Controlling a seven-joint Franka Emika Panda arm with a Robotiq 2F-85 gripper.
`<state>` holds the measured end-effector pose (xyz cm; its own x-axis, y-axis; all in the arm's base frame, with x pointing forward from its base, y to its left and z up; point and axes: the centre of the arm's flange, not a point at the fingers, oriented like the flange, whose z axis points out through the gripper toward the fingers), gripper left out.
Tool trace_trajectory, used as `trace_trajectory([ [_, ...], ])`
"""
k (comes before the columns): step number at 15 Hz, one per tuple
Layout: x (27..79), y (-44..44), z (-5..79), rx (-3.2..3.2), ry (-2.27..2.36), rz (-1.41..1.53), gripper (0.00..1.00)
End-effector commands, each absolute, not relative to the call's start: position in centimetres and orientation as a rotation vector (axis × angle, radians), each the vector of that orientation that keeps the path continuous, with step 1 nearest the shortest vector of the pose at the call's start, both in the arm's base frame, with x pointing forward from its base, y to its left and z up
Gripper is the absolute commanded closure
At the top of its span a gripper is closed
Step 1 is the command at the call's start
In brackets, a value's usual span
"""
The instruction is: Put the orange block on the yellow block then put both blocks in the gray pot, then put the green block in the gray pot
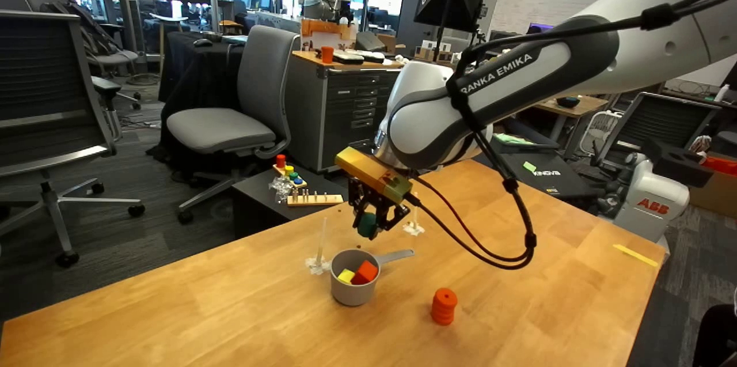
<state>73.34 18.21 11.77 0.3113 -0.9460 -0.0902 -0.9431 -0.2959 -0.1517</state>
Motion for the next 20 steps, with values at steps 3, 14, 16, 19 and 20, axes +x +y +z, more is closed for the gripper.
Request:
trace_trajectory([
  [3,73.6,22.6,15.3,-2.359,1.712,-0.067,0.83],
  [14,72.3,25.5,16.4,-2.327,1.733,-0.052,0.83],
  [16,71.9,26.0,16.1,-2.323,1.746,-0.045,0.83],
  [19,71.1,26.8,15.8,-2.323,1.761,-0.039,0.83],
  [20,70.8,27.0,15.6,-2.322,1.768,-0.037,0.83],
])
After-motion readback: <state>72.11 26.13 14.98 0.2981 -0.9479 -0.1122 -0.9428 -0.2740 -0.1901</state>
